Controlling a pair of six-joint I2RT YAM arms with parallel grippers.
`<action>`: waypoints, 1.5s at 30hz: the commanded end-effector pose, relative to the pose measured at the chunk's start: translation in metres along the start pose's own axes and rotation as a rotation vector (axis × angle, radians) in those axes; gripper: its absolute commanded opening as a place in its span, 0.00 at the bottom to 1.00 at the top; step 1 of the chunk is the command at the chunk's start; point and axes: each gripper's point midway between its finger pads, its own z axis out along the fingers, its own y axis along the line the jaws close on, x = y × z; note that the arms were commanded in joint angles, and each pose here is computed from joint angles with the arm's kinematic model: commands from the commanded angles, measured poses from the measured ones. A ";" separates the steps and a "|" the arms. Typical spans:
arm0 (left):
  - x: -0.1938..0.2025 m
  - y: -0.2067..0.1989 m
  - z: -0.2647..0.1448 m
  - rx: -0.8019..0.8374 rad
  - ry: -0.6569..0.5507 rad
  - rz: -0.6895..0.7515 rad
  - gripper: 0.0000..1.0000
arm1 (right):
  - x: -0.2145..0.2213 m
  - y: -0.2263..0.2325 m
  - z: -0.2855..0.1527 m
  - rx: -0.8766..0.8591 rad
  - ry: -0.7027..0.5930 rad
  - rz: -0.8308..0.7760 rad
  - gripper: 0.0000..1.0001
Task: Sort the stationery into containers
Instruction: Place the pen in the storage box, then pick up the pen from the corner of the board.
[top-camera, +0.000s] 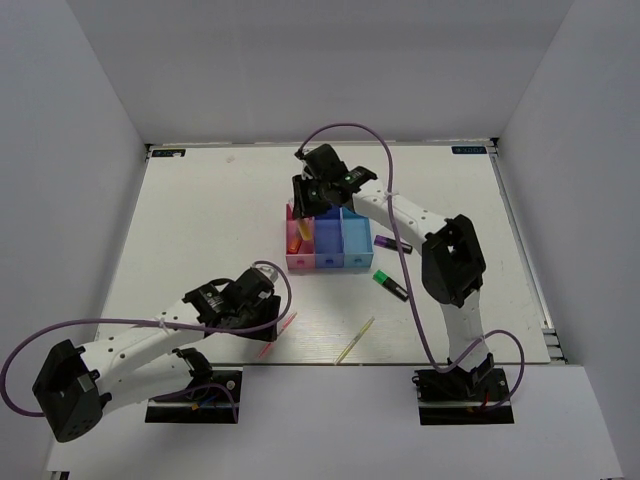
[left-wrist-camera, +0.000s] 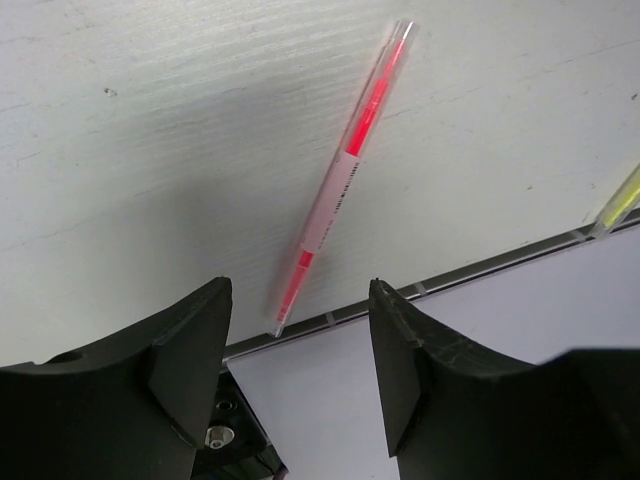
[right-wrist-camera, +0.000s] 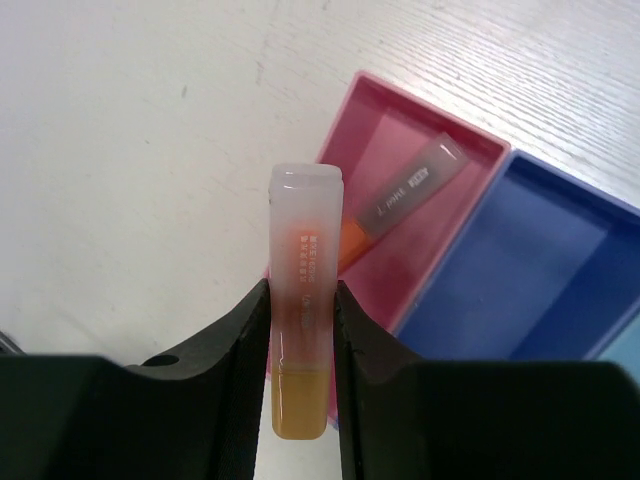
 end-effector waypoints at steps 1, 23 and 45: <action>-0.003 0.000 0.003 0.002 -0.030 -0.013 0.68 | -0.032 0.020 -0.004 -0.075 -0.089 0.063 0.01; -0.004 -0.007 0.024 -0.022 0.010 0.057 0.67 | -0.026 -0.001 -0.065 -0.075 -0.120 -0.187 0.08; 0.015 0.014 0.057 -0.279 0.110 0.179 0.04 | 0.185 -0.092 -0.165 -0.117 0.116 -0.384 0.49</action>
